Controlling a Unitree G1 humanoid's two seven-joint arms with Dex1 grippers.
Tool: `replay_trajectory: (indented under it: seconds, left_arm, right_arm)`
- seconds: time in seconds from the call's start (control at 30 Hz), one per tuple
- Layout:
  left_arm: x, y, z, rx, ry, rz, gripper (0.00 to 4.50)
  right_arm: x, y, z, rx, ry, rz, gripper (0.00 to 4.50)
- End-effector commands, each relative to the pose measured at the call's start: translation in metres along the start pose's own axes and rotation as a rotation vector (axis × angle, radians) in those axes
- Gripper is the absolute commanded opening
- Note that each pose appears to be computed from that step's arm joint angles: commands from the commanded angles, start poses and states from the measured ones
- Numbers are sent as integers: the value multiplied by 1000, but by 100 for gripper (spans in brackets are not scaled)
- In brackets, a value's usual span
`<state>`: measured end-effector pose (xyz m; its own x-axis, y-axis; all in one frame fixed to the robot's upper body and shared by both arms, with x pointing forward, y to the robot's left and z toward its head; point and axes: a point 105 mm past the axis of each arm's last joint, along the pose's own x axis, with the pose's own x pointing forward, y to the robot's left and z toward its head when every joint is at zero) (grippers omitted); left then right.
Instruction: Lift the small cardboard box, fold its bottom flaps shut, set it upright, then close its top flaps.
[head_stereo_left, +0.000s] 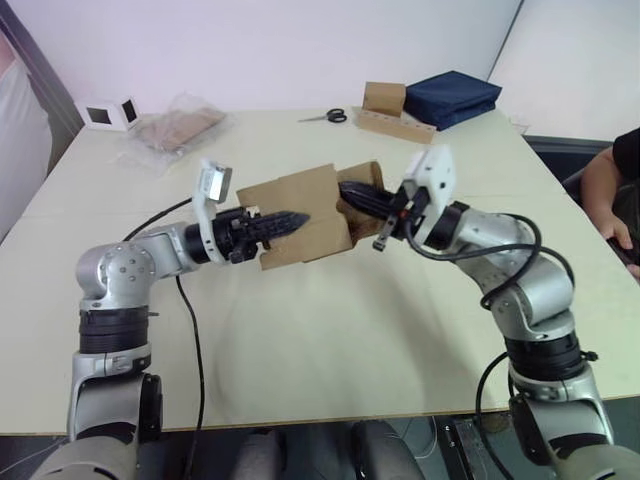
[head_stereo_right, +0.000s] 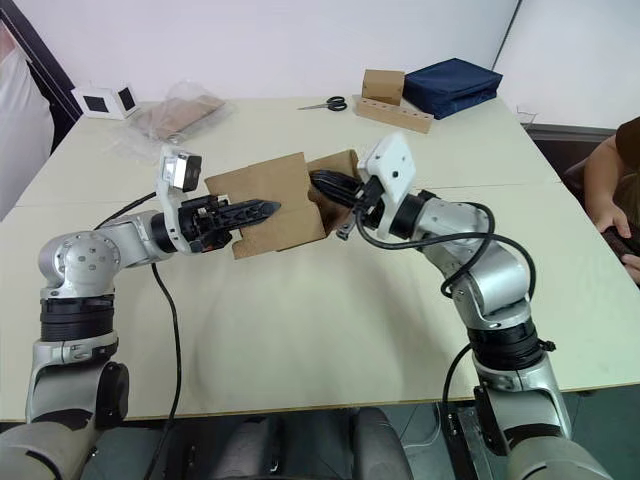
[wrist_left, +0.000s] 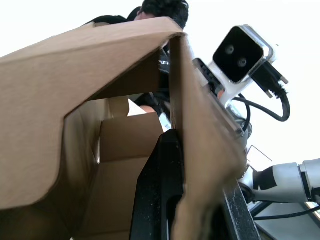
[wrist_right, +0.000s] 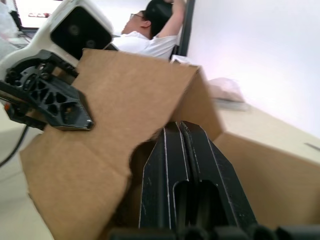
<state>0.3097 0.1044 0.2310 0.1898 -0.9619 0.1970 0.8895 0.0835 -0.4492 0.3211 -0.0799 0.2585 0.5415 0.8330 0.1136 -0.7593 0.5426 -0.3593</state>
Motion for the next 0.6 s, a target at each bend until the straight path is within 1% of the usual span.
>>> replay_trajectory:
  seconds: [0.03,0.23,0.33,0.5,0.6]
  left_arm:
    - [-1,-12,19,63,-55,-27,8]
    - [-2,-14,23,71,-73,-23,8]
    - [-2,-14,25,72,-81,-22,8]
    - [0,-16,26,69,-88,-27,8]
    - [3,-17,26,65,-89,-36,8]
  right_arm:
    - [-15,-6,21,-56,-39,-17,0]
    - [-41,-17,11,-16,9,-99,0]
    - [-51,-13,1,18,37,-126,0]
    - [-47,0,-8,60,43,-119,0]
    - [-38,9,-9,78,26,-100,0]
